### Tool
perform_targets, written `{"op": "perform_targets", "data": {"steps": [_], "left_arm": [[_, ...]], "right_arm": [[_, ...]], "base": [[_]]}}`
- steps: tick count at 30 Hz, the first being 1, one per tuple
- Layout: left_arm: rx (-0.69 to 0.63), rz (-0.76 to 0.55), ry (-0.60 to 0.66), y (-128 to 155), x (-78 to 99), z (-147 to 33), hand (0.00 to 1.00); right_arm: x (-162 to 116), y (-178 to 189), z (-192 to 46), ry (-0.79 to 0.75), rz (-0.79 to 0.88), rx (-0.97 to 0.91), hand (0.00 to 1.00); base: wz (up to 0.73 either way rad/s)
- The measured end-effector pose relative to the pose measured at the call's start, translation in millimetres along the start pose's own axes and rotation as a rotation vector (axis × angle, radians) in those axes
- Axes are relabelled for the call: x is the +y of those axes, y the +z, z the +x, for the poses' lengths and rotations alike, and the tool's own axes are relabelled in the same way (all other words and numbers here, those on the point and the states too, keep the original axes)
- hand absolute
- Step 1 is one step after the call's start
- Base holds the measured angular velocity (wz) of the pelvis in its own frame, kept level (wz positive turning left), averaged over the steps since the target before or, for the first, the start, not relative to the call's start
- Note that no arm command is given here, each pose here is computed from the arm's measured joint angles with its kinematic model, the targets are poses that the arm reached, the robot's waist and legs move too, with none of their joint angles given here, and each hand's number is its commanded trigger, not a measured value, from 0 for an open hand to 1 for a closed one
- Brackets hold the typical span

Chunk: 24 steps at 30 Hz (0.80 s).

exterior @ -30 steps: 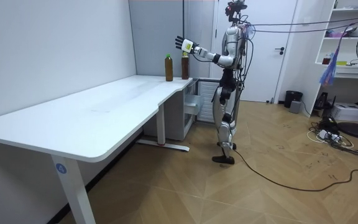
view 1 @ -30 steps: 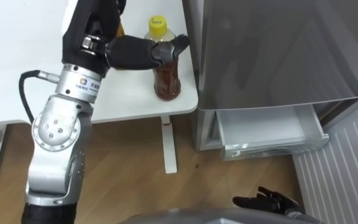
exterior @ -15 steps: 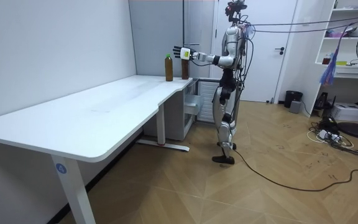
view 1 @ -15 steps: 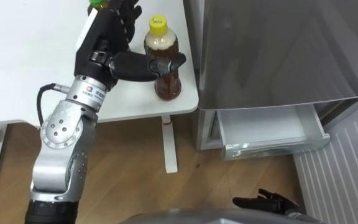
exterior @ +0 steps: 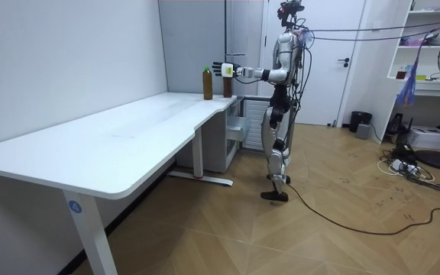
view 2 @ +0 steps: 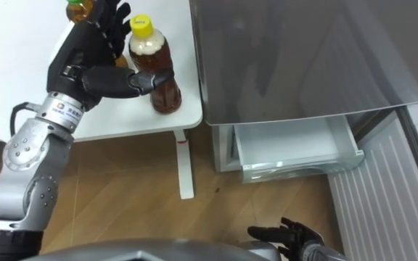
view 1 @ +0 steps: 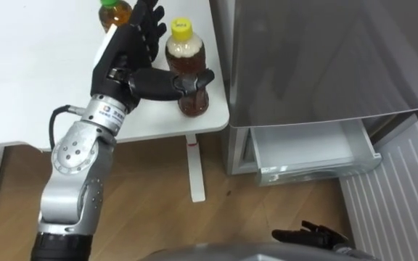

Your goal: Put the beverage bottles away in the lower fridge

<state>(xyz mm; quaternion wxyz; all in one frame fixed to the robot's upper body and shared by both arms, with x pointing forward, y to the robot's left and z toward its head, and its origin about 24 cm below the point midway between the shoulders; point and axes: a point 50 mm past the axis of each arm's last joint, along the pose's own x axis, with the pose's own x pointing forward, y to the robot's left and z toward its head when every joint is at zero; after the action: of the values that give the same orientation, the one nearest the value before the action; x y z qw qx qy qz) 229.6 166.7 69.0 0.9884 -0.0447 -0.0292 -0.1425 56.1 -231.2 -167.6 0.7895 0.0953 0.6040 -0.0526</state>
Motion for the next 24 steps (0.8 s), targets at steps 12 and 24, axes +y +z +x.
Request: {"op": "perform_targets", "data": {"steps": [12, 24], "left_arm": [[0.06, -0.012, 0.003, -11, 1.7, -0.7, 0.0], [0.102, -0.016, -0.014, -19, 0.0, -3.4, 0.0]], "right_arm": [[-2, 3, 0, -0.003, -0.02, -0.004, 0.0], [-2, 3, 0, -0.004, -0.018, 0.001, 0.0]], "base": [[0.0], [0.0]]}}
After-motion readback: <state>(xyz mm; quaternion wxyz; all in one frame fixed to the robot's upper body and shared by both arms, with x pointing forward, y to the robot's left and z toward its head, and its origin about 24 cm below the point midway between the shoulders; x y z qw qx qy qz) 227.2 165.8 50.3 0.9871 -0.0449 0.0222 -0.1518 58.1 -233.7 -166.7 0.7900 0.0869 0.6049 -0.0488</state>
